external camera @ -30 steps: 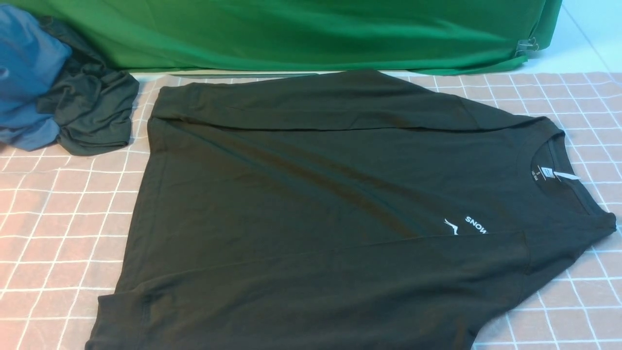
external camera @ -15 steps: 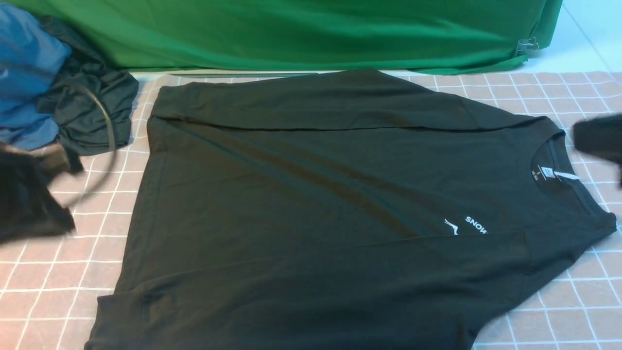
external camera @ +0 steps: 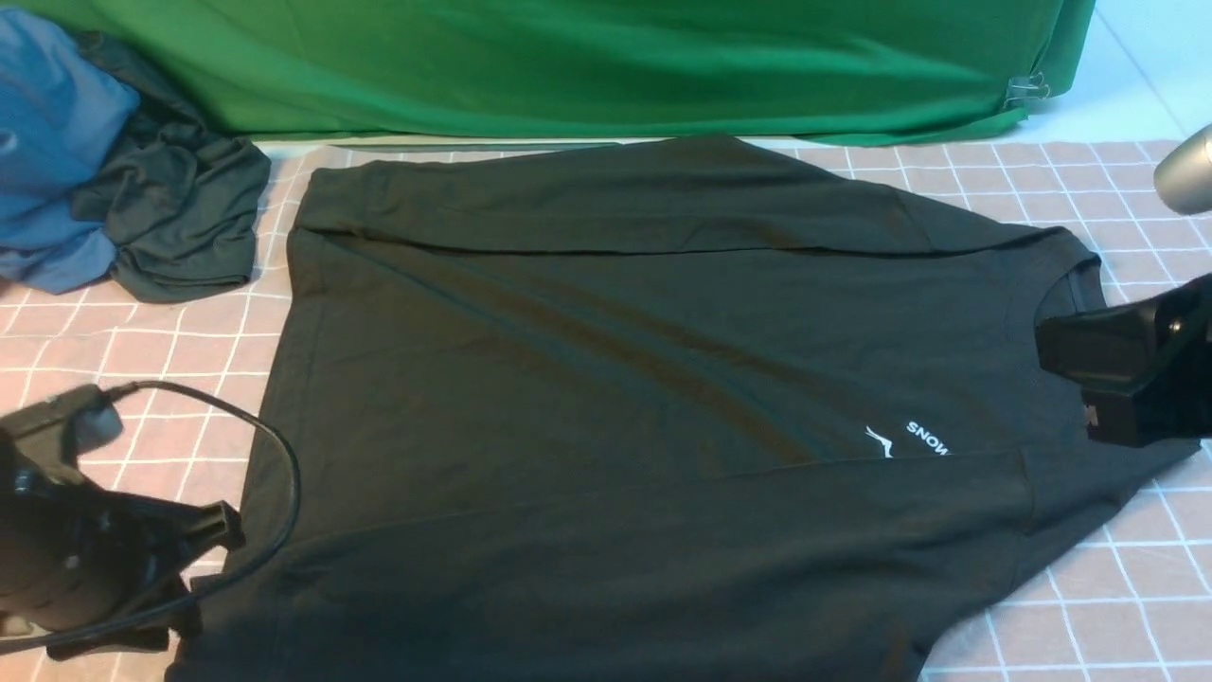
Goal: Fold a long-sleeved shirt over a pink coffee tablecloth.
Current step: 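Grasp the left edge of the dark T-shirt lying flat on the table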
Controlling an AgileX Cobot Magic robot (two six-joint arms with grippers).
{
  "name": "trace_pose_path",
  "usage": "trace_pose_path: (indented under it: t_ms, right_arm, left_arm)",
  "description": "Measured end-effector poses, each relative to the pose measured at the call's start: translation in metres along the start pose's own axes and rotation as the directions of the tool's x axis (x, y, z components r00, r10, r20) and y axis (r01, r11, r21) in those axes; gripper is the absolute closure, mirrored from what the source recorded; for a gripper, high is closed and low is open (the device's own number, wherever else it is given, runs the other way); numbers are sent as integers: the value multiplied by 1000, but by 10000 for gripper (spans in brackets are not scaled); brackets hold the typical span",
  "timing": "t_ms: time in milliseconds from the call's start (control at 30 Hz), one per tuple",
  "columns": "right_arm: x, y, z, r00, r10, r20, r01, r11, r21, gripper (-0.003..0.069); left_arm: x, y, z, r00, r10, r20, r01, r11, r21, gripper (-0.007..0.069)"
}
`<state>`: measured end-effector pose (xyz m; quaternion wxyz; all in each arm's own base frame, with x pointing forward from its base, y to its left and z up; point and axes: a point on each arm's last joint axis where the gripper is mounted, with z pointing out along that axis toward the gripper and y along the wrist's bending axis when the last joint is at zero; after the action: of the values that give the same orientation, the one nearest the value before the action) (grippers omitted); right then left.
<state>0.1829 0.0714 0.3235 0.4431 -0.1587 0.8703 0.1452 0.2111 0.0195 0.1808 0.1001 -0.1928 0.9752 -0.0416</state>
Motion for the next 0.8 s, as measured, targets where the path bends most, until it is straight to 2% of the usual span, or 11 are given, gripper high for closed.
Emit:
trace_pose_path:
  t_ms: [200,333,400,467,600,667,700,733,800]
  right_arm:
    - [-2,-1,0,1000,0,24,0,1000,6,619]
    - [-2,-1,0,1000,0,24,0,1000,6,619]
    - [-2,-1,0,1000,0,24,0,1000,6,619]
    - [-2,-1,0,1000,0,25,0,1000,7,619]
    - [-2,-1,0,1000,0,27,0,1000,7,619]
    - [-3,-1,0,1000,0,28,0,1000,7,619]
    - [-3,-1,0,1000,0,28,0,1000,7,619]
    - [-3,-1,0,1000,0,29,0,1000,8,619]
    - [-3,-1,0,1000,0,30,0,1000,8,619]
  left_arm:
    - [-10,-1,20,999,30,21,-29,1000,-5,169]
    - [-15,-2,24,998,43,51,-44,999,3,87]
    - [-15,-2,24,997,62,54,-62,998,5,85]
    - [-15,-2,24,995,85,53,-86,996,10,100]
    - [-15,-3,25,992,117,49,-118,993,14,232]
    - [-14,-4,25,994,103,46,-104,994,24,360]
    - [-14,-4,24,994,101,46,-102,994,26,372]
    - [-15,-5,23,993,115,35,-116,993,29,489]
    - [-16,-6,19,992,127,19,-128,991,31,562]
